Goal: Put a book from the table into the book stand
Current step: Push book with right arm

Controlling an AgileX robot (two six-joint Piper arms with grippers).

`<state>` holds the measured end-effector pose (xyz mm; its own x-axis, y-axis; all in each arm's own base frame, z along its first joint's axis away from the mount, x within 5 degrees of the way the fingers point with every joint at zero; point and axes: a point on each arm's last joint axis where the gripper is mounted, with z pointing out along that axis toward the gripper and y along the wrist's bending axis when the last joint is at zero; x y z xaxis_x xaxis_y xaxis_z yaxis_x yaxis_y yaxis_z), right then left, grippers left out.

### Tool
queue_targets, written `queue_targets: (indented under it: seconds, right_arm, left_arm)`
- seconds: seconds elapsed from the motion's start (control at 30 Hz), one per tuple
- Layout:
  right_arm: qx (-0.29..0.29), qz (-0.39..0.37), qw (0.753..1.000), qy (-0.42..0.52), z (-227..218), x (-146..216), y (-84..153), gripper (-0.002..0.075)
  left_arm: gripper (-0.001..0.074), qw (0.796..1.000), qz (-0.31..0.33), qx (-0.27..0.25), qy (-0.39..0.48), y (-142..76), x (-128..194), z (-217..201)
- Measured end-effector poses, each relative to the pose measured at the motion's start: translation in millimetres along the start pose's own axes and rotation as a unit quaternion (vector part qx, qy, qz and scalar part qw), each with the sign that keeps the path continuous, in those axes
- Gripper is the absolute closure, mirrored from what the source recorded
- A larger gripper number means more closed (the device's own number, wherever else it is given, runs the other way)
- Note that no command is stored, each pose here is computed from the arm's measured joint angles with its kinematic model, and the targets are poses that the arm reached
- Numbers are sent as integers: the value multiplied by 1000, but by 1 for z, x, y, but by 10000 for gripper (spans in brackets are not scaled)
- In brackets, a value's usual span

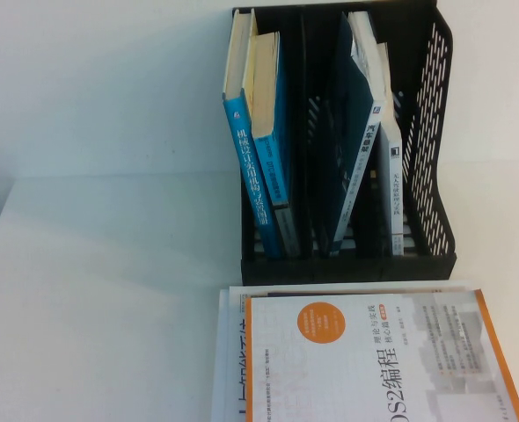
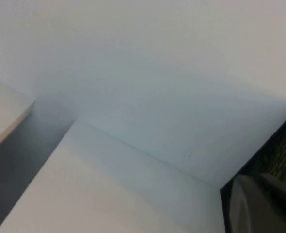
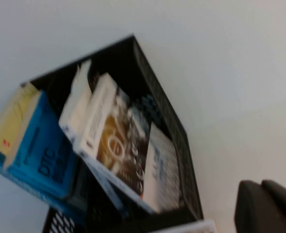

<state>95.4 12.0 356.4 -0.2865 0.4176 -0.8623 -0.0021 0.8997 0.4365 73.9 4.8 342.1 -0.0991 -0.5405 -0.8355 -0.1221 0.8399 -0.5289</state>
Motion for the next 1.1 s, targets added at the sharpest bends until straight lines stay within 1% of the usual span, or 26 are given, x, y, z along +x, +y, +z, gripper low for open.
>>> queue_targets:
  seconds: [0.1,0.17,0.23,0.37,0.47,0.63,0.77,0.9,1.1]
  right_arm:
    - [14,-16,998,64,9,18,-7,729]
    - [24,-56,991,116,17,30,-11,729]
    - [34,-88,981,170,26,39,-15,729]
    - [70,-130,952,269,46,46,-20,729]
    - [83,-131,936,317,62,45,-20,729]
    - [72,-119,921,363,88,50,-17,729]
    - [61,-103,908,402,105,61,-18,729]
    - [58,-97,902,418,117,67,-19,729]
    - [59,-103,894,433,125,73,-22,729]
  left_arm:
    - [737,999,-13,-13,36,1,6,5]
    - [737,998,-4,-17,65,1,10,11]
    - [737,995,12,-9,98,-1,16,18]
    - [737,984,31,32,174,-10,28,37]
    - [737,970,44,64,231,-16,39,53]
    - [737,938,59,114,321,-22,59,77]
    - [737,918,56,144,366,-24,71,92]
    - [737,904,45,135,403,-20,83,107]
    - [737,894,-5,120,433,-17,95,124]
